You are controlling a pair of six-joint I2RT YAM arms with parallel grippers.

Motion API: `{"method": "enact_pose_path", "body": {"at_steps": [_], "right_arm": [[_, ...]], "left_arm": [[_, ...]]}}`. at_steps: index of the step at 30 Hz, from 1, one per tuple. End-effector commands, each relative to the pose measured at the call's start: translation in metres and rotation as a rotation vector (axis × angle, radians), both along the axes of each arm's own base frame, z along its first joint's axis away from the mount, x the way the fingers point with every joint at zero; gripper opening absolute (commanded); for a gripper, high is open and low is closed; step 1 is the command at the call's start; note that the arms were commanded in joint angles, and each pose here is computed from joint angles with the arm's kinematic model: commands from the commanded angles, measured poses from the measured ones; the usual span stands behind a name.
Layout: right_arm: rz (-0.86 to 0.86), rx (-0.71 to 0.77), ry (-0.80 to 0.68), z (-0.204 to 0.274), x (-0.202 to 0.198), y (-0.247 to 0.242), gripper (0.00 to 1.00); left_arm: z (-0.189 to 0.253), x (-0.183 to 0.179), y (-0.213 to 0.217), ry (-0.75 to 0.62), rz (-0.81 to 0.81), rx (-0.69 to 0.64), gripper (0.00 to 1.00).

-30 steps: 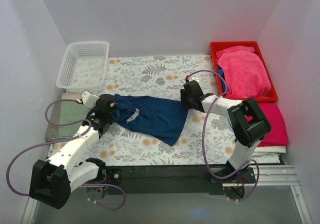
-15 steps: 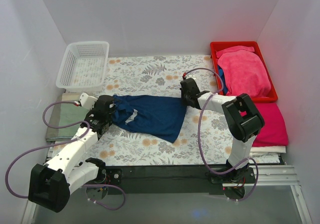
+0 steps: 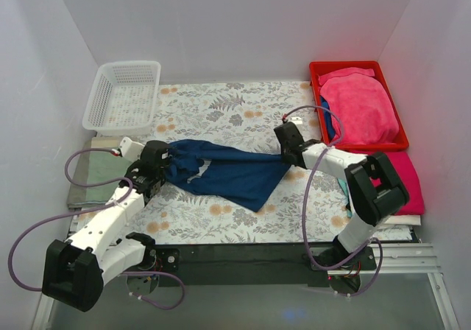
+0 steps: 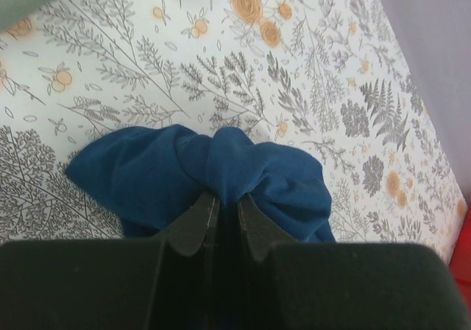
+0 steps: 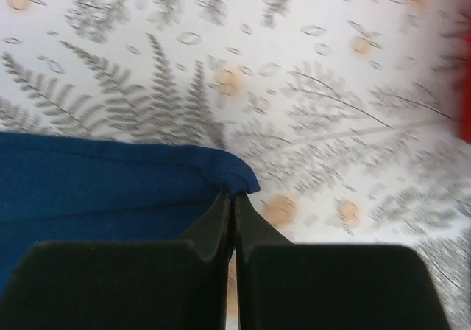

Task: Fold and stack the t-shirts
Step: Flatten out the tshirt

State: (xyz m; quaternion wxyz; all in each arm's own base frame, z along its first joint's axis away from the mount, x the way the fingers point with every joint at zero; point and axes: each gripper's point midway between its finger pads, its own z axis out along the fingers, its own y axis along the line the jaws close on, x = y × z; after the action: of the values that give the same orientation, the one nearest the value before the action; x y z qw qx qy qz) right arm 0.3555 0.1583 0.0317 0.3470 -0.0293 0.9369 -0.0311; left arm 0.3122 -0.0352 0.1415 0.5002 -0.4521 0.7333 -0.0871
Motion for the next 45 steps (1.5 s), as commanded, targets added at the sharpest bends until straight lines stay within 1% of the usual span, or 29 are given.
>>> {"method": "enact_pose_path", "body": {"at_steps": [1, 5, 7, 9, 13, 14, 15, 17, 18, 20, 22, 25, 30, 33, 34, 37, 38, 40, 42, 44, 45], "right_arm": [[-0.140, -0.121, -0.040, 0.028, -0.017, -0.054, 0.01], [-0.212, -0.151, -0.040, 0.033, -0.038, -0.084, 0.01], [-0.257, -0.185, -0.043, 0.036, -0.046, -0.101, 0.01], [-0.307, -0.215, -0.057, 0.040, -0.055, -0.118, 0.01], [-0.395, -0.196, -0.082, 0.052, -0.058, -0.142, 0.01], [-0.402, -0.192, -0.084, 0.053, -0.057, -0.143, 0.01], [-0.410, -0.181, -0.087, 0.054, -0.057, -0.144, 0.01], [-0.418, -0.173, -0.090, 0.056, -0.054, -0.144, 0.01], [-0.422, -0.171, -0.091, 0.057, -0.053, -0.144, 0.01], [-0.431, -0.175, -0.081, 0.055, -0.052, -0.144, 0.01], [-0.442, -0.177, -0.075, 0.054, -0.049, -0.144, 0.01], [-0.442, -0.169, -0.058, 0.051, -0.046, -0.141, 0.01], [-0.444, -0.157, -0.048, 0.048, -0.039, -0.136, 0.01], [-0.450, -0.152, -0.045, 0.049, -0.032, -0.136, 0.01], [-0.452, -0.151, -0.035, 0.047, -0.030, -0.137, 0.01], [-0.466, -0.129, -0.015, 0.045, -0.019, -0.140, 0.01], [-0.470, -0.114, -0.027, 0.051, -0.009, -0.139, 0.01], [-0.480, -0.113, -0.011, 0.046, 0.001, -0.142, 0.01], [-0.493, -0.093, -0.034, 0.055, 0.019, -0.143, 0.01], [-0.496, -0.094, -0.024, 0.051, 0.031, -0.144, 0.01], [-0.501, -0.077, -0.027, 0.053, 0.043, -0.144, 0.01]], "left_arm": [[-0.018, -0.006, -0.012, 0.064, -0.042, -0.041, 0.00], [-0.060, -0.022, -0.027, 0.155, -0.116, -0.102, 0.00], [-0.068, -0.023, -0.041, 0.164, -0.189, -0.135, 0.00], [-0.077, -0.026, -0.048, 0.182, -0.246, -0.131, 0.00], [-0.088, -0.034, -0.056, 0.219, -0.329, -0.121, 0.00], [-0.086, -0.035, -0.056, 0.213, -0.338, -0.115, 0.04], [-0.086, -0.036, -0.055, 0.213, -0.353, -0.099, 0.11], [-0.073, -0.035, -0.056, 0.161, -0.367, -0.096, 0.32], [-0.066, -0.034, -0.055, 0.137, -0.372, -0.089, 0.39], [-0.048, -0.034, -0.056, 0.067, -0.392, -0.087, 0.47], [-0.037, -0.036, -0.057, 0.034, -0.412, -0.083, 0.49], [-0.027, -0.043, -0.060, 0.012, -0.437, -0.102, 0.51], [-0.045, -0.064, -0.063, 0.085, -0.458, -0.153, 0.50], [-0.063, -0.078, -0.065, 0.135, -0.463, -0.186, 0.48], [-0.065, -0.082, -0.068, 0.139, -0.479, -0.204, 0.46], [-0.074, -0.093, -0.070, 0.164, -0.491, -0.232, 0.45], [-0.078, -0.096, -0.070, 0.175, -0.489, -0.239, 0.45], [-0.084, -0.101, -0.071, 0.187, -0.492, -0.249, 0.45], [-0.083, -0.102, -0.072, 0.180, -0.498, -0.255, 0.45], [-0.084, -0.103, -0.073, 0.180, -0.505, -0.259, 0.45], [-0.083, -0.103, -0.075, 0.176, -0.519, -0.255, 0.45]]}}
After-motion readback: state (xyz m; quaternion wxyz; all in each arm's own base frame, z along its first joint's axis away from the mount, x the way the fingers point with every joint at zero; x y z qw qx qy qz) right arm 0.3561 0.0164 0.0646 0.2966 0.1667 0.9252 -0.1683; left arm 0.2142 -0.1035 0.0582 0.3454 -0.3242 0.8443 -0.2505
